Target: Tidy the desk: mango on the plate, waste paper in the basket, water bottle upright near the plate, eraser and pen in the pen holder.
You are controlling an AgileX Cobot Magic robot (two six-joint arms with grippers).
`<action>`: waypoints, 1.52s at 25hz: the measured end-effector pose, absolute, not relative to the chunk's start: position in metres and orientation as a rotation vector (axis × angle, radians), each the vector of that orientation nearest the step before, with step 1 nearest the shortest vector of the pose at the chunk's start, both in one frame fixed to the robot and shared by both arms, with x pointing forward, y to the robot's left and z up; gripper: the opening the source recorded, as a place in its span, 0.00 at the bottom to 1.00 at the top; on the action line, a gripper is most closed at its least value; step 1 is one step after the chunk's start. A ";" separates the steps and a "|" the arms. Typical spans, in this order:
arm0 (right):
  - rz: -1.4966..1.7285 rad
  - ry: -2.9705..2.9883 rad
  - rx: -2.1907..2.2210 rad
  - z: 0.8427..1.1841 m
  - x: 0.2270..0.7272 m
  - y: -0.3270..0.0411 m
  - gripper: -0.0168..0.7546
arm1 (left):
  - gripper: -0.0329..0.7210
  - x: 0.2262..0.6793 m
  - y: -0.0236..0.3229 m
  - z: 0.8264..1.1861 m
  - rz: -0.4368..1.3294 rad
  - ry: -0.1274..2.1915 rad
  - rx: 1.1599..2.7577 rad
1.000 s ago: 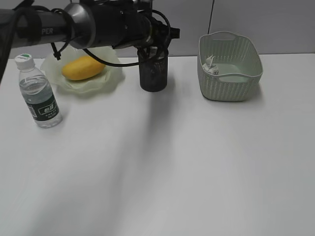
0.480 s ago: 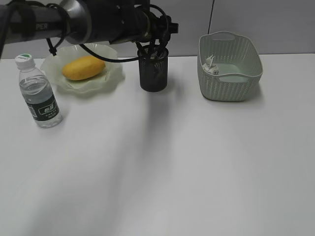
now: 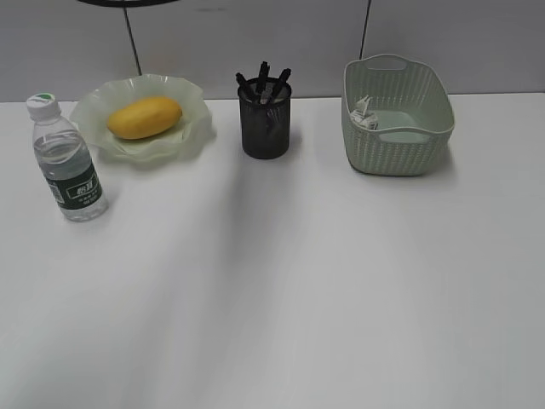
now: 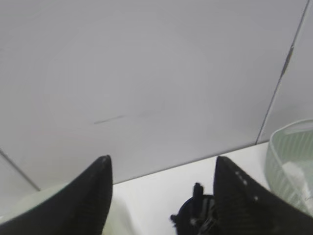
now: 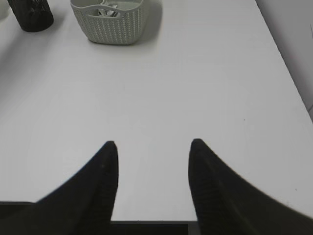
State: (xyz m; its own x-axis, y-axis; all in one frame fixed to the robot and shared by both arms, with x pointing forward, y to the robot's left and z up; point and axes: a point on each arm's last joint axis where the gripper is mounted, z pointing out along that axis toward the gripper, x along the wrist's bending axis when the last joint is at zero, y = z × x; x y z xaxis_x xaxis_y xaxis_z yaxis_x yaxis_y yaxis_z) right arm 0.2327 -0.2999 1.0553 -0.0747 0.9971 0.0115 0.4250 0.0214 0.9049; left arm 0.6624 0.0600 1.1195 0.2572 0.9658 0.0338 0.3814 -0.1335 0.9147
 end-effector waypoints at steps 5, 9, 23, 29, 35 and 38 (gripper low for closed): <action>1.021 1.589 1.485 1.055 0.233 -0.300 0.52 | 0.69 0.658 0.118 1.141 0.783 1.349 1.821; 1.021 1.589 1.485 1.055 0.233 -0.300 0.52 | 0.69 0.650 0.176 1.155 0.623 1.515 1.840; 1.022 1.589 1.486 1.055 0.233 -0.300 0.52 | 0.69 0.557 0.284 1.193 0.574 1.825 1.893; 1.022 1.589 1.486 1.055 0.233 -0.300 0.52 | 0.69 0.470 0.287 1.140 0.440 1.913 2.007; 1.022 1.589 1.486 1.055 0.233 -0.300 0.52 | 0.69 0.376 0.291 1.087 0.489 1.854 1.931; 1.022 1.589 1.486 1.055 0.233 -0.300 0.52 | 0.69 0.340 0.290 1.074 0.520 1.795 1.855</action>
State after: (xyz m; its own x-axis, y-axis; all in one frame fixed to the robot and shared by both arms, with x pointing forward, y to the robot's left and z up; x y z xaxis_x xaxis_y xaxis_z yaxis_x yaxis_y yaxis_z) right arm 0.2327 -0.2998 1.0553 -0.0752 0.9971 0.0123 0.4250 0.0209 0.9049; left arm 0.3404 0.2902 1.0740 0.0562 0.9959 -0.0712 0.8037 -0.0028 0.5950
